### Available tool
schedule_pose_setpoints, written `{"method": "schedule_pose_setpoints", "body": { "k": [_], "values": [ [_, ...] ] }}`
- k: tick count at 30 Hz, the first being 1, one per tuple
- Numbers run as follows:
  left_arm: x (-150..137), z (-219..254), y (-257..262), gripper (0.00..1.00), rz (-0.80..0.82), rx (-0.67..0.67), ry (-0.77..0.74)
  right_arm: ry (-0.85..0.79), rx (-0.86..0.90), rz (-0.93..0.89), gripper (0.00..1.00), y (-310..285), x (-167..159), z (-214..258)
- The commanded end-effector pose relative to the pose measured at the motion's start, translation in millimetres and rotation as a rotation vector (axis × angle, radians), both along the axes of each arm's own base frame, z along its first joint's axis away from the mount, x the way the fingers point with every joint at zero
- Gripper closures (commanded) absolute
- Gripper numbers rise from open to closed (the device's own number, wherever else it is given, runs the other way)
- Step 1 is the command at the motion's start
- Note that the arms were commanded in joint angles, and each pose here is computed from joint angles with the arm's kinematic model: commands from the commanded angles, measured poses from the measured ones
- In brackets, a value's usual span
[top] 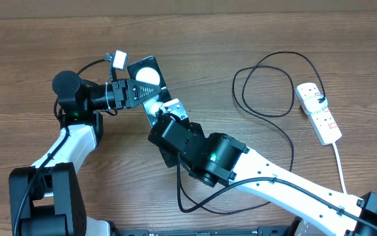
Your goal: Plug charger to phone and switch on socket
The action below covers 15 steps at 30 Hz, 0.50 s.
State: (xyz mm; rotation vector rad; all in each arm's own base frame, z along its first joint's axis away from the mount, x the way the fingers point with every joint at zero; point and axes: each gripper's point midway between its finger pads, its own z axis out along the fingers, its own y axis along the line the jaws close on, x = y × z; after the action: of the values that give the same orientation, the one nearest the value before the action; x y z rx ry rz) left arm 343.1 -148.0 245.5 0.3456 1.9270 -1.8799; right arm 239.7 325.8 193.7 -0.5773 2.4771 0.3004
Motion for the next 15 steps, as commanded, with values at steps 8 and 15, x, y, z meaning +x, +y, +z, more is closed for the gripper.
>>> {"method": "schedule_pose_setpoints", "body": {
  "k": [8,15],
  "values": [
    [-18.2,1.3,-16.4,0.96,-0.114,0.009,-0.025,-0.209,0.111,0.036,0.96,21.6,30.2,79.0],
    [-18.3,1.3,-16.6,0.96,-0.115,0.009,-0.024,-0.287,0.195,0.045,0.96,32.0,37.9,112.9]
  ]
}}
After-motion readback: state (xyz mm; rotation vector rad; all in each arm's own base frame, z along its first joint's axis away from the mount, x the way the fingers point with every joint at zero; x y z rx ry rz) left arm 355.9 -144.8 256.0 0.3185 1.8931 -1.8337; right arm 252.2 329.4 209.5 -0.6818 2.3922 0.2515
